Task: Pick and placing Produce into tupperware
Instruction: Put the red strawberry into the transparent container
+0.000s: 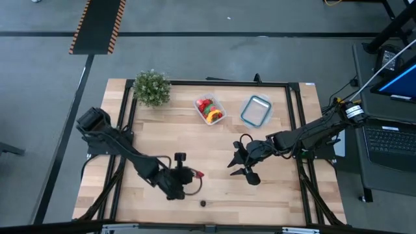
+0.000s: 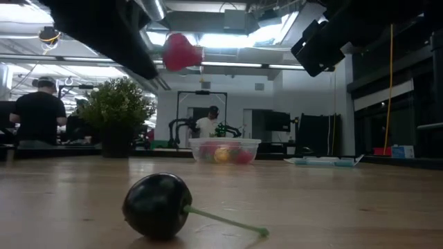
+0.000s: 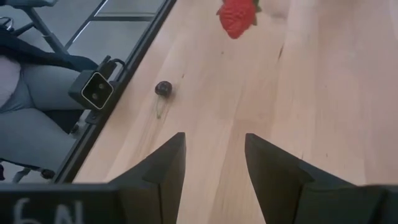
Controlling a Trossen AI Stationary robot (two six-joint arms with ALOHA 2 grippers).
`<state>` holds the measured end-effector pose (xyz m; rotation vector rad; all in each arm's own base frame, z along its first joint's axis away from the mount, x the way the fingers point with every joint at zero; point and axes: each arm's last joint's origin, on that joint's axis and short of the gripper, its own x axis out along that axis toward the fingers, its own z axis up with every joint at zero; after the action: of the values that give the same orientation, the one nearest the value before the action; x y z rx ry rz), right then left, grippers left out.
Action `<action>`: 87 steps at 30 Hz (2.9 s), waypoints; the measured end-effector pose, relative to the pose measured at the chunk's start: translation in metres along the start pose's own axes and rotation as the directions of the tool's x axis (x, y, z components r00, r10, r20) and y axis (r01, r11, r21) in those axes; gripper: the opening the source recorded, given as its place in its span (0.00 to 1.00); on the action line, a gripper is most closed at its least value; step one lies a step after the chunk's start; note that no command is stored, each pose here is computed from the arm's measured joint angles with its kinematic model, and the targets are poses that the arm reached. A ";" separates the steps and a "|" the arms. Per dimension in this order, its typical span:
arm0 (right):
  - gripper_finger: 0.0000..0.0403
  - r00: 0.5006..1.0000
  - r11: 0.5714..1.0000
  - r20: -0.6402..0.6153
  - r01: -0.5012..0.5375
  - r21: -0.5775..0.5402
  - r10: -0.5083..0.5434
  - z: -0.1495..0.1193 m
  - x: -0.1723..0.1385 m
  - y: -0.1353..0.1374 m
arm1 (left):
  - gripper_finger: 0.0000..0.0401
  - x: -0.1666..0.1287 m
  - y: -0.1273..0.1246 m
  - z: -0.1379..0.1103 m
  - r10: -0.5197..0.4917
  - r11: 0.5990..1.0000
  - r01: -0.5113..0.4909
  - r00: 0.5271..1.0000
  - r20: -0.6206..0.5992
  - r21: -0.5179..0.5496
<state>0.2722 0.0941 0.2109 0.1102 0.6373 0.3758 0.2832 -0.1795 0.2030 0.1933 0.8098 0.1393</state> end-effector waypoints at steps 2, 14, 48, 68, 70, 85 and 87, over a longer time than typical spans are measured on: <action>0.41 1.000 1.000 0.003 0.000 -0.001 0.000 0.000 0.000 0.000 | 0.00 0.002 0.005 -0.005 -0.033 0.999 0.034 0.999 0.040 -0.029; 0.41 0.997 0.999 0.064 0.049 0.003 -0.049 0.001 0.018 -0.009 | 0.00 0.036 0.051 -0.003 -0.182 0.983 0.183 0.982 0.047 -0.027; 0.64 0.962 0.959 0.009 0.273 -0.082 -0.273 0.025 0.042 -0.053 | 0.00 0.067 0.127 0.013 -0.235 0.971 0.237 0.965 0.115 -0.011; 0.42 0.956 0.953 -0.051 0.280 -0.119 -0.287 0.032 0.051 -0.059 | 0.00 0.069 0.129 0.013 -0.248 0.968 0.249 0.962 0.118 0.003; 0.35 0.956 0.953 -0.056 0.280 -0.120 -0.288 0.032 0.051 -0.059 | 0.00 0.069 0.129 0.013 -0.248 0.968 0.249 0.962 0.118 0.003; 0.35 0.954 0.953 -0.081 0.278 -0.121 -0.289 0.029 0.051 -0.059 | 0.11 0.067 0.122 0.014 -0.237 0.971 0.237 0.964 0.120 0.015; 0.35 0.957 0.956 -0.083 0.269 -0.118 -0.279 0.029 0.051 -0.059 | 0.15 0.066 0.120 0.013 -0.220 0.975 0.220 0.968 0.118 0.018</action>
<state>0.3451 0.0594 0.1931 -0.0992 0.7191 0.1459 0.3320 -0.0508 0.1925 0.1141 0.7070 -0.0830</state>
